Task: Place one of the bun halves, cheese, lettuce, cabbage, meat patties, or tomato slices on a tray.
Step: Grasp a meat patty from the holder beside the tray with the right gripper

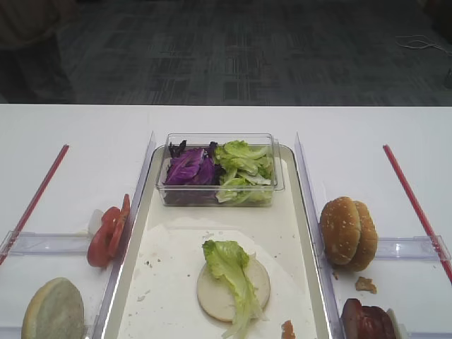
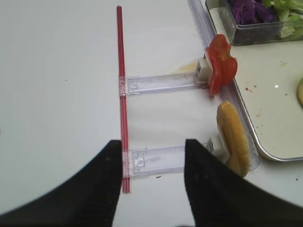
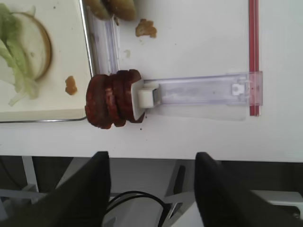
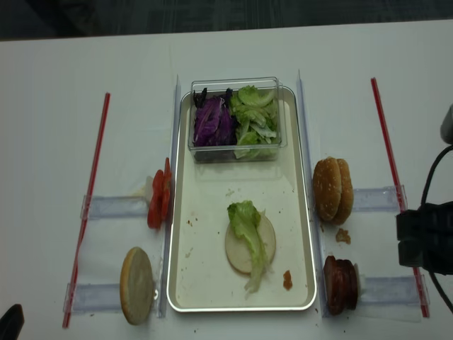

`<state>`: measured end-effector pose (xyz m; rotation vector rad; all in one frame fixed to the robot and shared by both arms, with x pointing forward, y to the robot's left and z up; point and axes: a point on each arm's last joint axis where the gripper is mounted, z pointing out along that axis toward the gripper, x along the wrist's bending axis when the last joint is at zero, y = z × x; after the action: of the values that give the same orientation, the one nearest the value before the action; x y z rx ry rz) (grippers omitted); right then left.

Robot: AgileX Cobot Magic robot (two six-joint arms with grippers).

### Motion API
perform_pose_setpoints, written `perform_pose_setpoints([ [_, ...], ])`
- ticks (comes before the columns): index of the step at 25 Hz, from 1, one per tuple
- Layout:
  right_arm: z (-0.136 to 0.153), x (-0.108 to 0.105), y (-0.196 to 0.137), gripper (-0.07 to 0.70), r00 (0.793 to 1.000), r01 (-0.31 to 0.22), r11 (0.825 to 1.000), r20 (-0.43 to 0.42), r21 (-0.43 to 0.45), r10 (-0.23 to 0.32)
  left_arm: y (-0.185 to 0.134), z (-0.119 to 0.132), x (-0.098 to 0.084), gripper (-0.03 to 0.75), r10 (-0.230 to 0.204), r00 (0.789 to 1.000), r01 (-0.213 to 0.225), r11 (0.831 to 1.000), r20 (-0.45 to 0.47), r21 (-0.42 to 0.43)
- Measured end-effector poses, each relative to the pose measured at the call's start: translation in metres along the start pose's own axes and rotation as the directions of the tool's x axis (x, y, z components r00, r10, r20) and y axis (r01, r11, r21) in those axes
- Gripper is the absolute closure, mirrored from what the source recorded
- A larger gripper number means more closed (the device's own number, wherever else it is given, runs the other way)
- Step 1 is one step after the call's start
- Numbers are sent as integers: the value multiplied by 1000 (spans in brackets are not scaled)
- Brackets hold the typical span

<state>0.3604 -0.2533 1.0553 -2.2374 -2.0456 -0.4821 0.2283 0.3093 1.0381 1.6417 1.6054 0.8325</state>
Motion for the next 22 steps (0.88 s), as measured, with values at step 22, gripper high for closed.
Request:
perform_pose_setpoints([
  [22,73,67,7,211,986,163,971,15,175,-168,0,0,0,419,0,1000,0,1000,0,0],
])
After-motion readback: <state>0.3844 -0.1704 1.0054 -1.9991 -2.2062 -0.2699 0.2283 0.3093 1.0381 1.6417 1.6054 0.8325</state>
